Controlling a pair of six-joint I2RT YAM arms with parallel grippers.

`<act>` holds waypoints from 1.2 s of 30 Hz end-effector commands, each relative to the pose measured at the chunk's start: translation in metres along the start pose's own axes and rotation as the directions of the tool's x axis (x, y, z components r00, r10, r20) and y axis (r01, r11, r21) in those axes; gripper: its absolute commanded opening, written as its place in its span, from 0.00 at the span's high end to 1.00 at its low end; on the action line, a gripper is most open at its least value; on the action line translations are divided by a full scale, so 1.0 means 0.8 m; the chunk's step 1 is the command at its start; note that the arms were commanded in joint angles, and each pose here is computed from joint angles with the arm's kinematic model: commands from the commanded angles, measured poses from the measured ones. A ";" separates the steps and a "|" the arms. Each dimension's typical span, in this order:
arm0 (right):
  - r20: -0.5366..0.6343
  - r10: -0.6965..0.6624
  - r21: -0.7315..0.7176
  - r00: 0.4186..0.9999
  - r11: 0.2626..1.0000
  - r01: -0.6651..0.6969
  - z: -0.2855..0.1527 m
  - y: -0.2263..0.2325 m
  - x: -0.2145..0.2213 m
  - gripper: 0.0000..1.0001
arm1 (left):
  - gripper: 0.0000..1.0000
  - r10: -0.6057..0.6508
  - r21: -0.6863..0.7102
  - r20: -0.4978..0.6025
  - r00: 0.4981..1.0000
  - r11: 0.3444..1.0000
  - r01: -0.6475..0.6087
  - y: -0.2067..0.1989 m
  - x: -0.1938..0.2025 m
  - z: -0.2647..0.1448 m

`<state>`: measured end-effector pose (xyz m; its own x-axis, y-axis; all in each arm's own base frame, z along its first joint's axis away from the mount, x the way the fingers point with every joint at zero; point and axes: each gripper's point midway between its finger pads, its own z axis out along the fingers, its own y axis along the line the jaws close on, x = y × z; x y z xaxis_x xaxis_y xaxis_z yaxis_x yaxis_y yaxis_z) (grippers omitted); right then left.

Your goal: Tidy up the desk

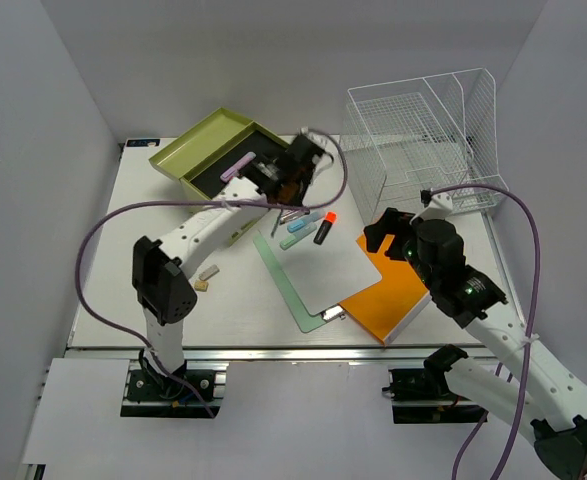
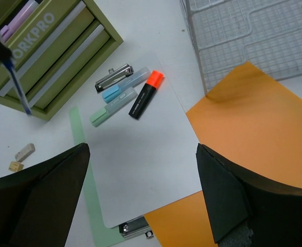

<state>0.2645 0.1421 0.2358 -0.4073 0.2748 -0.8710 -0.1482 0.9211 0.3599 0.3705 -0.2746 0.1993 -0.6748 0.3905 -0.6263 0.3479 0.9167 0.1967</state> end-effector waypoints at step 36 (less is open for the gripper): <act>-0.231 0.020 0.181 0.973 0.983 0.023 0.190 0.038 0.034 0.13 | 0.02 -0.010 -0.073 0.341 0.940 0.997 0.037 0.230 -0.162 -0.028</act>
<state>0.3725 0.2116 0.1705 -0.6061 0.2144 -0.7660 -0.0083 0.9612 0.2756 0.5281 -0.1613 0.2492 -0.5344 0.4316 -0.7267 0.3479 0.8959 0.2762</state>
